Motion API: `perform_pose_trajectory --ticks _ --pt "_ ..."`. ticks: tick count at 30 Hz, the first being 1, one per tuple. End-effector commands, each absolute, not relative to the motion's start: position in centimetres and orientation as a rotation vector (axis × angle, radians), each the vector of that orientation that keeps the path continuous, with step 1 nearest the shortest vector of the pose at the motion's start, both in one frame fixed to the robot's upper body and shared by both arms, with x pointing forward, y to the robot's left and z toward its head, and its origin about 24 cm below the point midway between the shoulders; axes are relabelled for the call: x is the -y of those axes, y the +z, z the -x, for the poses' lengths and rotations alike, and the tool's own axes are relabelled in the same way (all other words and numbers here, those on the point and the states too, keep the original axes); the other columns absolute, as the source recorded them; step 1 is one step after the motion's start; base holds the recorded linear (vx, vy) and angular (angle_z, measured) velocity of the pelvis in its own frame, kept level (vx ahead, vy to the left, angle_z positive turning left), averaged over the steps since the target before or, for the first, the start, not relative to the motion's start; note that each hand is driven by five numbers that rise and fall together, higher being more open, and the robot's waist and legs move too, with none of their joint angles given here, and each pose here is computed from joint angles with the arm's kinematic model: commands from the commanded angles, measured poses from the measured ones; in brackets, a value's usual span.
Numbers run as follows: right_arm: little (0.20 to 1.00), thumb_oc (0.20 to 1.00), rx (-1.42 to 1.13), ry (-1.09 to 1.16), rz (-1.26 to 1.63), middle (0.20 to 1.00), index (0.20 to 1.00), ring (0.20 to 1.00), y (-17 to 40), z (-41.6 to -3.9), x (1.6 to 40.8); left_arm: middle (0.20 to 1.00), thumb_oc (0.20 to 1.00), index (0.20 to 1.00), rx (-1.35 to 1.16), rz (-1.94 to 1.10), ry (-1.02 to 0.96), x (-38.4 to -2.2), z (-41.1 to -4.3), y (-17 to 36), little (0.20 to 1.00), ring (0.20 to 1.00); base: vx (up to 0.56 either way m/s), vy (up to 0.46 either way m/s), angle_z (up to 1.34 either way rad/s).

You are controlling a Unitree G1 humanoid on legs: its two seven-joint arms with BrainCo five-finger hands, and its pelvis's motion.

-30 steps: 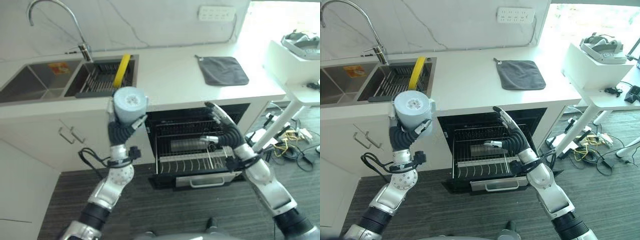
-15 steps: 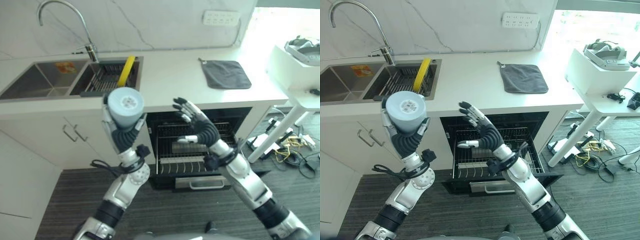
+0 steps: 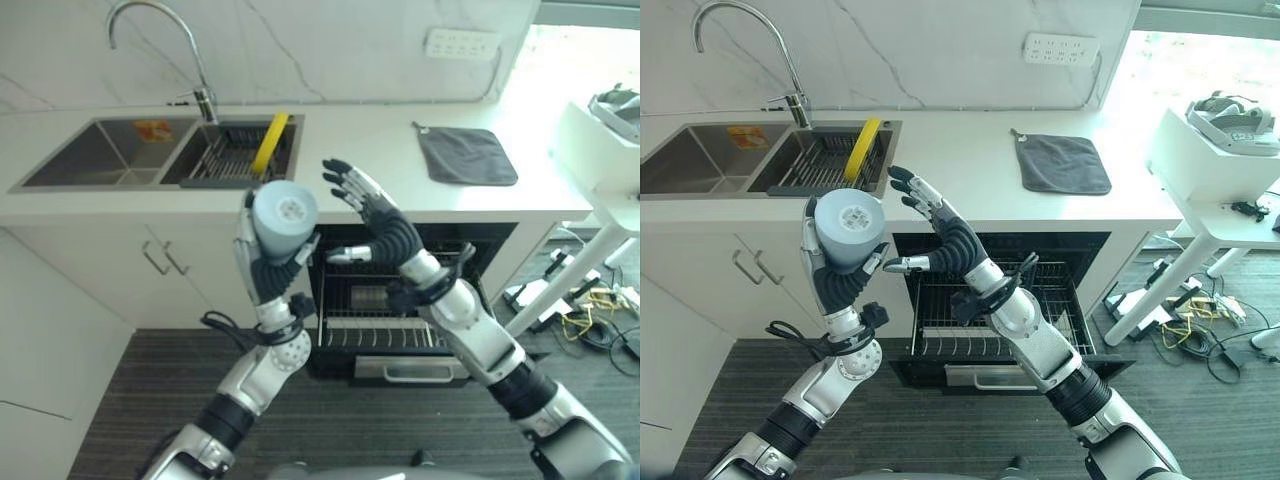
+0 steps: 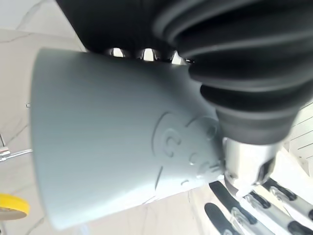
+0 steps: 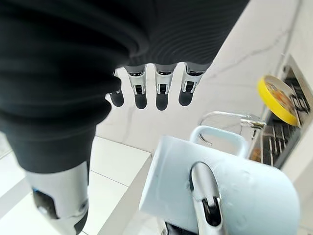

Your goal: Place the dishes in the dishwasher.

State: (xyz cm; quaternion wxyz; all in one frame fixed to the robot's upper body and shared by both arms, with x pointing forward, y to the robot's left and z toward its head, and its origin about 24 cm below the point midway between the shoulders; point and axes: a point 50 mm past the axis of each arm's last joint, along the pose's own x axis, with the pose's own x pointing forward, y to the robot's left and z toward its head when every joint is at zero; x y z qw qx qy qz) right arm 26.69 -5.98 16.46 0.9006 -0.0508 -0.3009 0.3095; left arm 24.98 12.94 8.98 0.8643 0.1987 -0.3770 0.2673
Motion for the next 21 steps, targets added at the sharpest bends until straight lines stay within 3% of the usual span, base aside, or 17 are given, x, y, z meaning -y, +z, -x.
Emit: perform_pose_trajectory --ticks 1,7,21 --pt "1.000 1.000 0.733 0.605 0.096 1.000 1.000 1.000 18.9 -27.2 5.5 0.200 0.200 0.200 0.948 -0.417 0.491 -11.9 -26.0 11.2 0.200 0.200 0.00 0.000 0.00" --pt "1.000 1.000 0.732 0.507 0.111 1.000 1.000 1.000 19.3 -28.0 6.8 0.200 0.200 0.200 0.695 -0.318 0.430 -12.6 -26.7 9.4 0.200 0.200 0.00 0.000 0.00" --pt "1.000 1.000 0.692 0.477 0.206 1.000 1.000 1.000 19.2 -29.1 7.3 0.200 0.200 0.200 0.766 -0.363 0.414 -12.3 -26.4 9.9 0.200 0.200 0.00 0.000 0.00"
